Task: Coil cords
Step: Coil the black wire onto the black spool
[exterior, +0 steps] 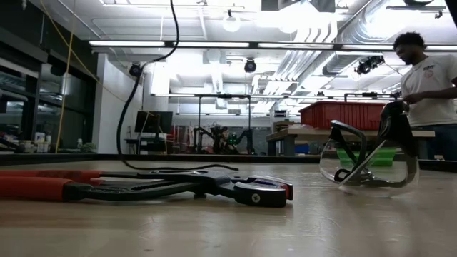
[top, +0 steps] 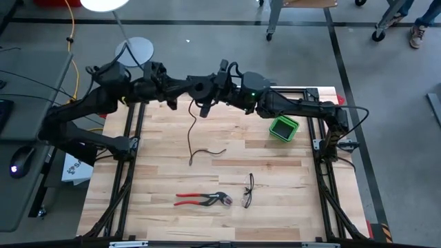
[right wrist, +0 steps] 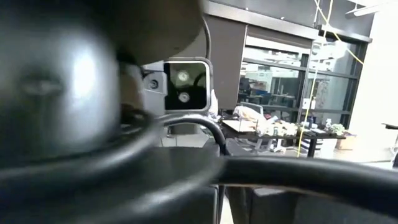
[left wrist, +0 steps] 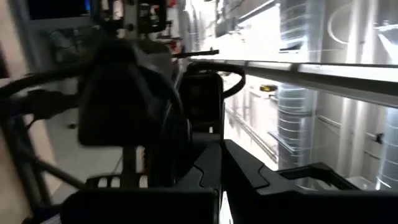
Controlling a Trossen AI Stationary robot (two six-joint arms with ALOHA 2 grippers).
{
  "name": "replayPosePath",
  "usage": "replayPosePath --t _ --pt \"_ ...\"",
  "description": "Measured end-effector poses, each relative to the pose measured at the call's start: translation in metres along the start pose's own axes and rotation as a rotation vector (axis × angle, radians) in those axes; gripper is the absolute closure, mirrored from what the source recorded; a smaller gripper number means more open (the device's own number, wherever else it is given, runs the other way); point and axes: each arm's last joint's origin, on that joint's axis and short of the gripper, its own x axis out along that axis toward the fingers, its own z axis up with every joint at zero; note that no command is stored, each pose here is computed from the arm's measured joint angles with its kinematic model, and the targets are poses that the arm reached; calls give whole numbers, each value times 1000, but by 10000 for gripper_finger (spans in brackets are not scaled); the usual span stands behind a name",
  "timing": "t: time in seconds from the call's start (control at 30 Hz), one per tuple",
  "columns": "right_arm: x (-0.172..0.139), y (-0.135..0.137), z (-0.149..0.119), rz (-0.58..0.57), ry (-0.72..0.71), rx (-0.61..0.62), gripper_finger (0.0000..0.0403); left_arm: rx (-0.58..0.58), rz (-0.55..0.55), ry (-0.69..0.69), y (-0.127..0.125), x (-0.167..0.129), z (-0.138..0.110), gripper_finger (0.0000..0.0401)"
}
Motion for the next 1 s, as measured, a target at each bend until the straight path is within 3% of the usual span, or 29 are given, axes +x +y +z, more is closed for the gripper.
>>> replayPosePath --t 0.33,1.0 --pt "2 -10 -6 45 31 -24 403 -10 128 45 3 -21 -2 401" --pt "1 -10 -23 112 195 -148 403 200 357 107 19 -49 4 401"
